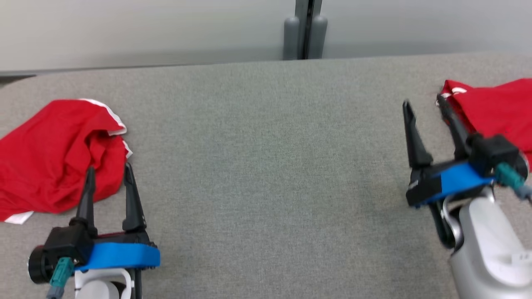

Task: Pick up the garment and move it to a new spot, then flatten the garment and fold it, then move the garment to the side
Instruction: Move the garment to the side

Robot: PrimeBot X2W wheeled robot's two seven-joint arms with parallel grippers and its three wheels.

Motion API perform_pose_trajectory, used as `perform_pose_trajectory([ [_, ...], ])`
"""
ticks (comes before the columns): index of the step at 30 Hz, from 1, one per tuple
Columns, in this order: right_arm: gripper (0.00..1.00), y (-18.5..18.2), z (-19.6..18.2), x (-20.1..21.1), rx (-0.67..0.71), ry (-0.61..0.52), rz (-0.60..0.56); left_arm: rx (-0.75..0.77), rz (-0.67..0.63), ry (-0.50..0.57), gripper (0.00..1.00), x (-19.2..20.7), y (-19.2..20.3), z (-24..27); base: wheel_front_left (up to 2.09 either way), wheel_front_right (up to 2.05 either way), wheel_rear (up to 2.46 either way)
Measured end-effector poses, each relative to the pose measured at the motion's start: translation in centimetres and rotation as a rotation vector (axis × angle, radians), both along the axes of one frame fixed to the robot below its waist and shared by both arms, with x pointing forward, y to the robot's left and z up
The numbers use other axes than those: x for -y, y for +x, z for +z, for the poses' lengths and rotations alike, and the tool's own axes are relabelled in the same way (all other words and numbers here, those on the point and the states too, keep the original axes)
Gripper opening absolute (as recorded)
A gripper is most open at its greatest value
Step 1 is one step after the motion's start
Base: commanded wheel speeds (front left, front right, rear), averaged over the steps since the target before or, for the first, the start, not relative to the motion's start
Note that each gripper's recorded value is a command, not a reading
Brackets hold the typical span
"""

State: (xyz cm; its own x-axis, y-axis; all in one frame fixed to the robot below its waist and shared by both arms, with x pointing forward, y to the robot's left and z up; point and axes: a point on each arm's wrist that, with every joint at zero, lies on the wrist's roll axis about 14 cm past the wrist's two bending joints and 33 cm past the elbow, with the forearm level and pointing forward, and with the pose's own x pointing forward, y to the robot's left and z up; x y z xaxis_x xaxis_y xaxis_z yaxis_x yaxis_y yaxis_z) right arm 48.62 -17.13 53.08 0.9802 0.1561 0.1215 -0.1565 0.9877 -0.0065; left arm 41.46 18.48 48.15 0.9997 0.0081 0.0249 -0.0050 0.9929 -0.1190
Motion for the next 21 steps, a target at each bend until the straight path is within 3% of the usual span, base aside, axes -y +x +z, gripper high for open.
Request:
perform_pose_trajectory([
  [10,1.00,-6.2,-1.9,0.1,-0.043,0.071,-0.035,0.006,-0.019,-0.021,1.00,1.0,-2.2,0.6,0.00,0.00,0.00],
  [21,1.00,-8.5,-2.7,0.7,-0.090,0.083,-0.076,-0.019,-0.019,-0.018,1.00,1.1,-2.9,-0.2,0.00,0.00,0.00],
])
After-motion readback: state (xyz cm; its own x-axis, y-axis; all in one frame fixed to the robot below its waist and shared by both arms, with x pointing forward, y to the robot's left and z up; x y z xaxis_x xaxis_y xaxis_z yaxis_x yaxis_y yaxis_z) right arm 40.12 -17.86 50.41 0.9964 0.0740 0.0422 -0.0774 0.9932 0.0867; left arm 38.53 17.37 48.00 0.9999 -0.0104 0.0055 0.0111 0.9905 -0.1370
